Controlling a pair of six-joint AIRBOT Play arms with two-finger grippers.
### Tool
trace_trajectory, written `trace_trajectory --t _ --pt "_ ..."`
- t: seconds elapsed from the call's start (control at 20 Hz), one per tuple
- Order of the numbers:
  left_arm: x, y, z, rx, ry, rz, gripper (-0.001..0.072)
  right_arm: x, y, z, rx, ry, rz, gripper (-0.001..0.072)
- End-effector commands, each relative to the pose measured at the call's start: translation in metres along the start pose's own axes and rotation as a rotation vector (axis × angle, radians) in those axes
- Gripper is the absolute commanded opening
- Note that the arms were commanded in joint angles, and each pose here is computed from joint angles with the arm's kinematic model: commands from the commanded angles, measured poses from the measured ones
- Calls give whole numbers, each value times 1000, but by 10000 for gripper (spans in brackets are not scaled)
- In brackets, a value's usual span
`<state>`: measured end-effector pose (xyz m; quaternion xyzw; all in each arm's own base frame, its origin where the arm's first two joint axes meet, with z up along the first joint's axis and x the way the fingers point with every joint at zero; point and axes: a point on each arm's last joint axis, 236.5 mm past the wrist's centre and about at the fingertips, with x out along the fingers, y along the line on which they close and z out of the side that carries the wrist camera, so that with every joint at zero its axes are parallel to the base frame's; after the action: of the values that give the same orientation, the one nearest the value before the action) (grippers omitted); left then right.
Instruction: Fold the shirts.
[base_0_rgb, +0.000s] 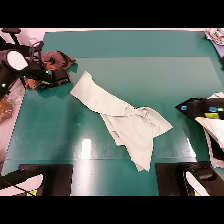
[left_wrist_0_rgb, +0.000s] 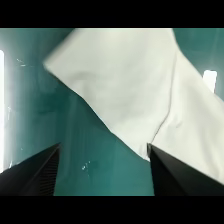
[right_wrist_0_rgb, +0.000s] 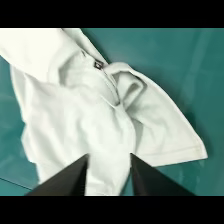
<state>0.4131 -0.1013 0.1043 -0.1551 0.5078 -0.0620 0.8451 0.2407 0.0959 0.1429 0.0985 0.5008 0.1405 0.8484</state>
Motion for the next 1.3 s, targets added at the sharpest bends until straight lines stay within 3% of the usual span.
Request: trace_trajectory --t 0.0,0.05,0.15,0.35,0.45,0.7,0.9,1.1,1.15,1.2,1.25 --pt "-33 -7 -8 84 -7 -32 610 40 -15 -9 -111 147 -106 474" --pt "-45 -17 -17 116 9 -69 610 51 -9 -11 -146 171 -92 528" --pt "-67 -34 -31 168 22 -138 609 80 5 -15 -214 180 -54 529" --pt "-76 -34 -52 180 52 -146 592 136 -4 -47 -279 292 -56 528" --pt "-64 -30 -77 159 139 -156 592 152 -17 -64 -252 352 -72 528" --pt "-48 -92 -116 71 237 -450 590 141 -31 -29 -192 181 -88 527" --pt "-32 -159 -151 166 234 -527 591 115 -60 -4 -77 64 -125 526" --pt "17 -201 -179 111 281 -513 594 102 -93 -1 82 45 -147 526" --pt "33 -201 -193 100 332 -489 609 100 -99 -2 108 48 -148 526" --pt "48 -200 -205 99 376 -465 718 99 -101 -2 120 49 -144 526" --pt "60 -200 -214 99 401 -449 717 98 -101 -2 128 45 -137 525"
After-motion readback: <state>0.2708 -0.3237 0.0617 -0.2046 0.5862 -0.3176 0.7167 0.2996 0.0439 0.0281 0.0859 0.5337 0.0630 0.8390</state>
